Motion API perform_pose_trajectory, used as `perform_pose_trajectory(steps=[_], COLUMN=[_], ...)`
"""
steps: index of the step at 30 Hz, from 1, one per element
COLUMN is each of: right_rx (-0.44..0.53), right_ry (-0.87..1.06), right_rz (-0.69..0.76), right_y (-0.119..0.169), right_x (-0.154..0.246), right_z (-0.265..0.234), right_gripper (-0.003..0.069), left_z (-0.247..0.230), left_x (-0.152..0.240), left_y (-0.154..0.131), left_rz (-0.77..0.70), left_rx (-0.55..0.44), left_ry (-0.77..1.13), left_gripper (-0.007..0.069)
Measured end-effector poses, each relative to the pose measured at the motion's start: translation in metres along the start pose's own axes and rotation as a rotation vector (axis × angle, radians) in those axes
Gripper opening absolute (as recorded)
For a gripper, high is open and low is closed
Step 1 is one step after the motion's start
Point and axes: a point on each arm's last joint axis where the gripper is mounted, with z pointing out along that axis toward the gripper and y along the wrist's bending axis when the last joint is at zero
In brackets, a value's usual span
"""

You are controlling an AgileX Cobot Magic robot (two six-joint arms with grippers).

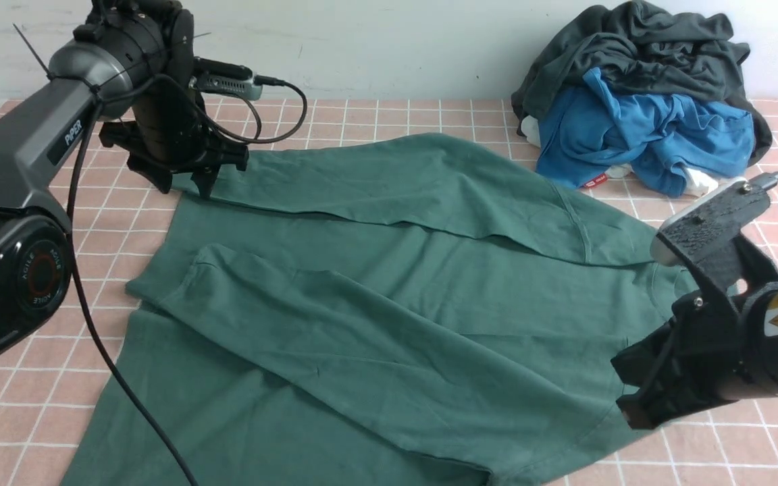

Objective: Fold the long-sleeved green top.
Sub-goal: Use the left arm to clamp the cuff farthest from it

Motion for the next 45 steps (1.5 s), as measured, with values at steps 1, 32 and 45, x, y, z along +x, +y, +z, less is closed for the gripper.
perform_pose_trajectory(steps=[1,32,45], right_rx=[0.010,0.180,0.232], right_ry=[0.022,0.260,0.311], right_rz=[0.045,0.328,0.266], right_y=[-0.006,-0.085,-0.083], right_x=[-0.001,-0.015,-0.015], right_z=[0.009,0.111,0.073], right_gripper=[-0.0014,-0.0001,-0.0001], left_z=[0.000,-0.085,-0.064], left_x=[0.000,0.140,0.139], left_y=[-0.001,0.000,-0.002], left_rz=[-0.001,0.037,0.037], left_rx=[0.024,0.185,0.185], left_ry=[0.000,0.038,0.077], left_gripper=[0.0368,0.0368,0.0368])
